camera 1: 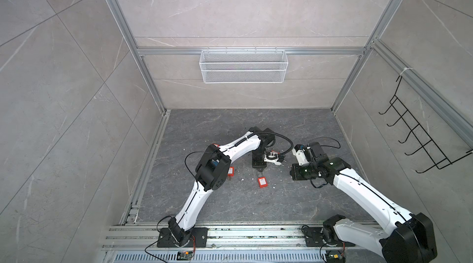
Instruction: Lock with the key
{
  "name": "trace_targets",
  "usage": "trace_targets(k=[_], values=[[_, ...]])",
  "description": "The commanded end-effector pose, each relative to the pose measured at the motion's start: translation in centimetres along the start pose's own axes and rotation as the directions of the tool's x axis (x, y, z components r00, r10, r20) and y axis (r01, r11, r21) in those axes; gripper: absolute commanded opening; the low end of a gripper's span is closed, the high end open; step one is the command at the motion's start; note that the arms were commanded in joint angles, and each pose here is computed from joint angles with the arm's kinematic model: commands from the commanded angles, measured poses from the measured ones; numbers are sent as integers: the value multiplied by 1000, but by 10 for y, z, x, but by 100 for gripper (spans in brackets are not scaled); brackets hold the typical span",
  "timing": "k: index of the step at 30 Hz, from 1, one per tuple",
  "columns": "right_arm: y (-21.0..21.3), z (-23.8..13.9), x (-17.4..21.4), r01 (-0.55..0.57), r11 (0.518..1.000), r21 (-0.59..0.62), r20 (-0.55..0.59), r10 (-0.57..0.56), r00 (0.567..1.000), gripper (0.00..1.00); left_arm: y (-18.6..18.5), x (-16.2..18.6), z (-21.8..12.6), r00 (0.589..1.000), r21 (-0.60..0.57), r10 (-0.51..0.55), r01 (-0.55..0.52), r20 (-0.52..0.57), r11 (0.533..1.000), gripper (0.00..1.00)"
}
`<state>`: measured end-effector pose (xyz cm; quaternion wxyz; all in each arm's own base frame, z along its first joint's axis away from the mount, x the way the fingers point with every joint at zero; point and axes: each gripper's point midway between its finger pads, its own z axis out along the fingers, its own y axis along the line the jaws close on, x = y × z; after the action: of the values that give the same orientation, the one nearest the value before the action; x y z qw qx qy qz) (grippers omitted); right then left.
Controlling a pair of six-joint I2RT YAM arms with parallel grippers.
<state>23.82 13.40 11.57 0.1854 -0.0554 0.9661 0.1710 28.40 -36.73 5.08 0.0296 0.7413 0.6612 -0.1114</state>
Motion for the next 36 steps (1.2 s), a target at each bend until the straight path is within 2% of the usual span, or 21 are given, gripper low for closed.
trace_targets(k=[1,4,7,10,14,17,26,36], values=[[0,3,5,-43,999,1,-20,43,999,0,25,-24,-32,994,-113,-8,20,111,993,32],[5,8,7,-64,998,-10,-48,63,997,0,42,-33,-63,972,-176,-53,94,228,980,32],[15,17,13,-32,999,6,-88,32,996,0,60,-30,-103,913,-243,-119,227,391,943,33],[25,34,18,-48,999,25,-142,51,989,0,70,-17,-137,822,-290,-172,376,543,880,33],[43,58,22,-28,999,20,-181,32,983,0,62,12,-166,647,-211,-253,551,720,807,33],[50,72,21,-22,999,24,-189,26,982,0,51,35,-181,575,-210,-274,636,771,743,33],[61,100,17,-5,999,34,-232,13,973,2,2,74,-179,550,-235,-277,684,788,691,33],[66,99,13,24,999,38,-233,-14,972,22,-10,84,-173,547,-228,-297,696,783,681,34]])
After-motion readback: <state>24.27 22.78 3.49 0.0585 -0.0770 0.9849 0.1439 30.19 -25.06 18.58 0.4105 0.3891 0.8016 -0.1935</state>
